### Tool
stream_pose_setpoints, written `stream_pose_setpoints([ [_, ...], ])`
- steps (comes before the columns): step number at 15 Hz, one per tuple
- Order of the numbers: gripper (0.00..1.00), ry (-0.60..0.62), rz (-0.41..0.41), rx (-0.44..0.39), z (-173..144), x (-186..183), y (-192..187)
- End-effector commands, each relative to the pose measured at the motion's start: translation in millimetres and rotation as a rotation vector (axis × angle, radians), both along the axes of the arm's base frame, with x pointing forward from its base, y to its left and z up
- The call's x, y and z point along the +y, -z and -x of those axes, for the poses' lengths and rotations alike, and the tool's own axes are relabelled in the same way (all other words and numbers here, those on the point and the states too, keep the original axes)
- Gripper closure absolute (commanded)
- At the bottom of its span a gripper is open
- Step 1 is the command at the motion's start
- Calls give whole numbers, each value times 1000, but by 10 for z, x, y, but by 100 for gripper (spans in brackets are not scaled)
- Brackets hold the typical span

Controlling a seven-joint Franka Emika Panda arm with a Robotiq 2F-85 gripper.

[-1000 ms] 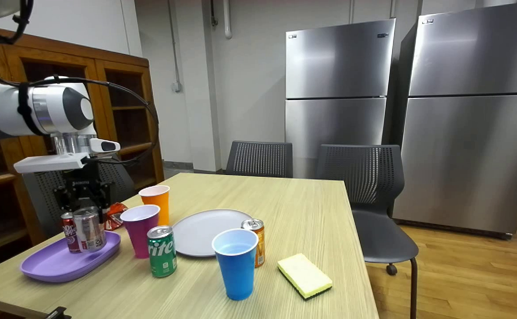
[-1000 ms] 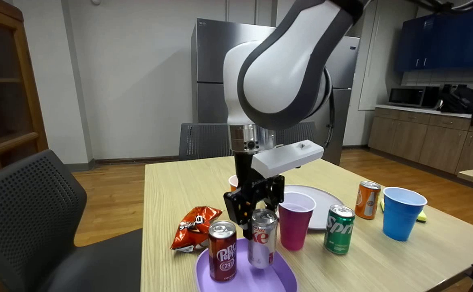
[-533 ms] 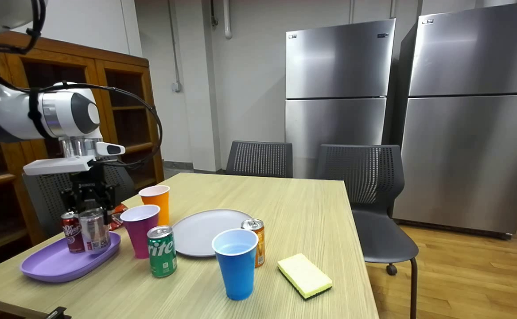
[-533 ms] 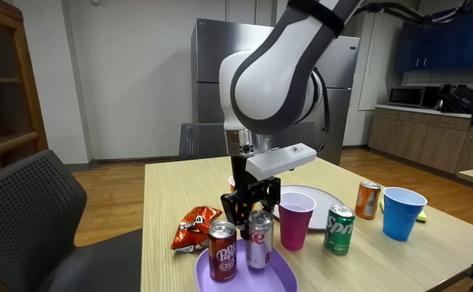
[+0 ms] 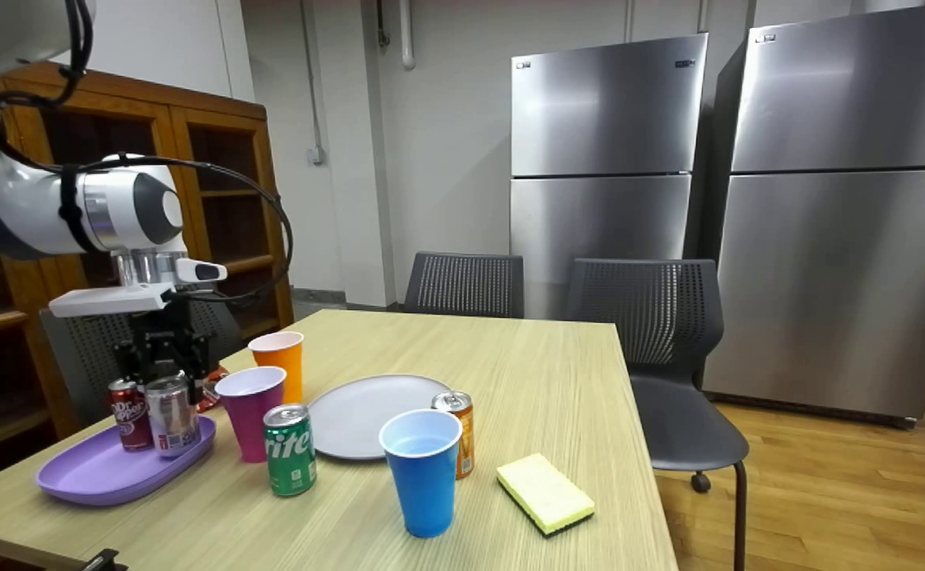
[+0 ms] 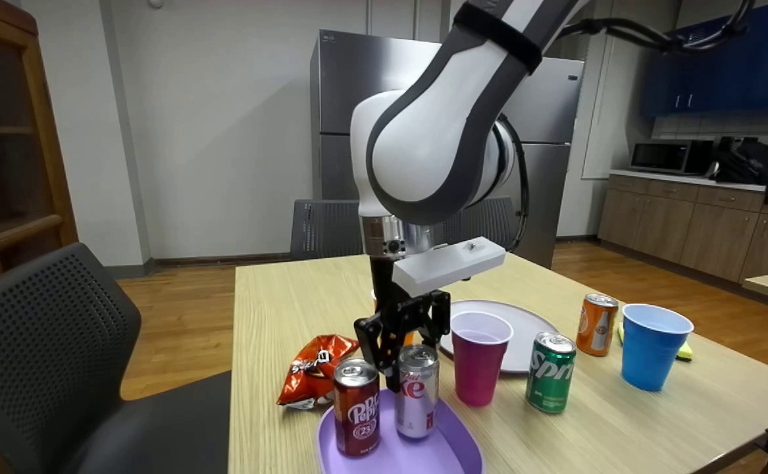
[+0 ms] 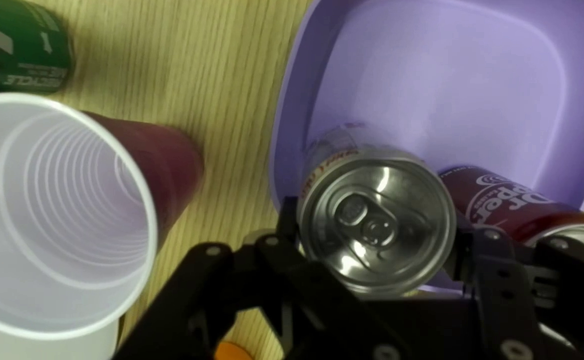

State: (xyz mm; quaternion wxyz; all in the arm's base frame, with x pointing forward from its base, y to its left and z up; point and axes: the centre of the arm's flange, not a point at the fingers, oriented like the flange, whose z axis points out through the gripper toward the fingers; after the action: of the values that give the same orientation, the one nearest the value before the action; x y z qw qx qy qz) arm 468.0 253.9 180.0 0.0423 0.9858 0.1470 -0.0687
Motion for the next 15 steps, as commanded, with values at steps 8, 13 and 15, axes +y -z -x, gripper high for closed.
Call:
stream_pose_setpoints([
  [8,0,15,12,9,-56,3,-94],
  [13,0,21,5,-5,-33,-58,-174],
  [15,0,24,0,-15,-20,-88,-236],
])
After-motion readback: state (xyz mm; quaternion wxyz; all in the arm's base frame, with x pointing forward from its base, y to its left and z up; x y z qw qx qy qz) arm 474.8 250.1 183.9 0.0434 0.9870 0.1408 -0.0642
